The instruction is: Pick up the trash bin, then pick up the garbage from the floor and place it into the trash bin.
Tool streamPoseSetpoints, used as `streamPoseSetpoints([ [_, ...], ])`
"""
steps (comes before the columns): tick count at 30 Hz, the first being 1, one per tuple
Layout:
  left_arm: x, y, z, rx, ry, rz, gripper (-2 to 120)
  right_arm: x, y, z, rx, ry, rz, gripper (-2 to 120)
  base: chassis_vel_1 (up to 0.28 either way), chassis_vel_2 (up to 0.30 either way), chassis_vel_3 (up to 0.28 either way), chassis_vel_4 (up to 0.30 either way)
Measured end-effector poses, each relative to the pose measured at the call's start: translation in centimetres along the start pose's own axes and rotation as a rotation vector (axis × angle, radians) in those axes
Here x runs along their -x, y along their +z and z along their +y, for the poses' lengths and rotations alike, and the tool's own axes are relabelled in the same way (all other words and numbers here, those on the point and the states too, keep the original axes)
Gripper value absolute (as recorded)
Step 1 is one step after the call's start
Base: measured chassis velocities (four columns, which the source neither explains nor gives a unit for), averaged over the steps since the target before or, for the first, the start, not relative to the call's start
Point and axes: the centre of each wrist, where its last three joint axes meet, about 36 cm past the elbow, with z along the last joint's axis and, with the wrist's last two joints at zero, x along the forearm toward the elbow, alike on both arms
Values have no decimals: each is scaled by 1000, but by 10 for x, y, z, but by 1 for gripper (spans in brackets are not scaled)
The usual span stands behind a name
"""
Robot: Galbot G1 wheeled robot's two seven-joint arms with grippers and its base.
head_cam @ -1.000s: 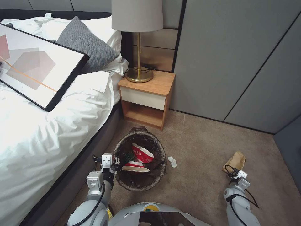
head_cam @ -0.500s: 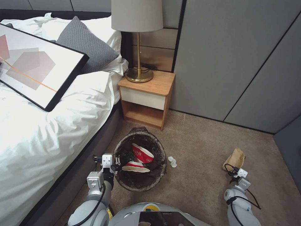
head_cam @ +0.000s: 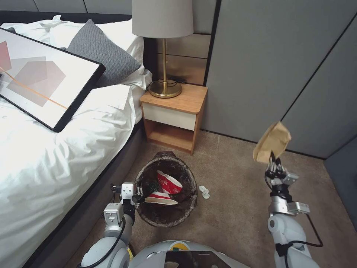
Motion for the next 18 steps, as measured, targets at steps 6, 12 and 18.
streamPoseSetpoints([
  [6, 0, 1, 0, 1, 2, 2, 0, -13, -29, 16, 48, -141, -170, 7, 0, 0, 0, 0],
  [12, 1, 2, 1, 3, 3, 7, 0, -45, -110, 44, 144, -530, -548, 7, 0, 0, 0, 0],
  [18, 3, 3, -1, 2, 9, 10, 0, -90, -164, 69, 181, -939, -710, 7, 0, 0, 0, 0],
])
